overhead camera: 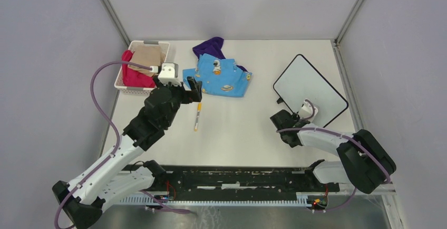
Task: Write a sentence on the whiteboard
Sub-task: Move the whiteboard to the center of the board.
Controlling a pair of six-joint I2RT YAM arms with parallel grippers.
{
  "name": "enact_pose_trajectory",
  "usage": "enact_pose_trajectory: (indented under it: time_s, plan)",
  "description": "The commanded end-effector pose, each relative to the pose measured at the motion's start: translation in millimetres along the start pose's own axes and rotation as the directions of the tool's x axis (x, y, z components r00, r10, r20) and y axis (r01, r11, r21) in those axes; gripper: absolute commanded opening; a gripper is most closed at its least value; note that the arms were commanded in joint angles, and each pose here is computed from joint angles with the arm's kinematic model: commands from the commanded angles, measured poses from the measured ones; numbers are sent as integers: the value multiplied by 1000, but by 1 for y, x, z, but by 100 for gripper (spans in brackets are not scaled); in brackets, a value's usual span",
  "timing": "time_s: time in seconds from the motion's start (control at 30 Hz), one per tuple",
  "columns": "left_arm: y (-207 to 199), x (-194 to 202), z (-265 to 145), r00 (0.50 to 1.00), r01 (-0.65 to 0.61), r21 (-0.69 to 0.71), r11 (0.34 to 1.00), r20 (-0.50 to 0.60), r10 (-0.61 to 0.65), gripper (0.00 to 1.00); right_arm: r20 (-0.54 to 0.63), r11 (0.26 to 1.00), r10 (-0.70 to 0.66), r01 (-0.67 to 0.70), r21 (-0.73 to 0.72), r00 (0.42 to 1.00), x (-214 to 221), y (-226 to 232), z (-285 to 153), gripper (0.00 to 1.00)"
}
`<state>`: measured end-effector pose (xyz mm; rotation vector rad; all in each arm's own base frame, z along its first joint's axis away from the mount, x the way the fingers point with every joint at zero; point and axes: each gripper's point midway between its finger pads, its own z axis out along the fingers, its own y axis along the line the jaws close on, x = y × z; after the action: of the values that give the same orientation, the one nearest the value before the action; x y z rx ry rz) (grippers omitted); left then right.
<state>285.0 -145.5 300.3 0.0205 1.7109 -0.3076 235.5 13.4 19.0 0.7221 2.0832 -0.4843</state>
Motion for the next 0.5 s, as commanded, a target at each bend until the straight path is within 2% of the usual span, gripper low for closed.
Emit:
enact_pose_trajectory:
  time_s: [0.0,0.27,0.47]
  plan:
    - [-4,-19,-1,998,47,4,999,47,-48,98,22,1000,-2,2,8,1000,0,-5,5,24]
    - [-7,-17,1,998,49,13,999,38,-49,98,26,993,-102,103,-56,994,0,-1,2,2]
    - [-6,-16,3,999,35,5,999,31,-35,98,61,946,-245,253,-205,968,9,18,-7,0]
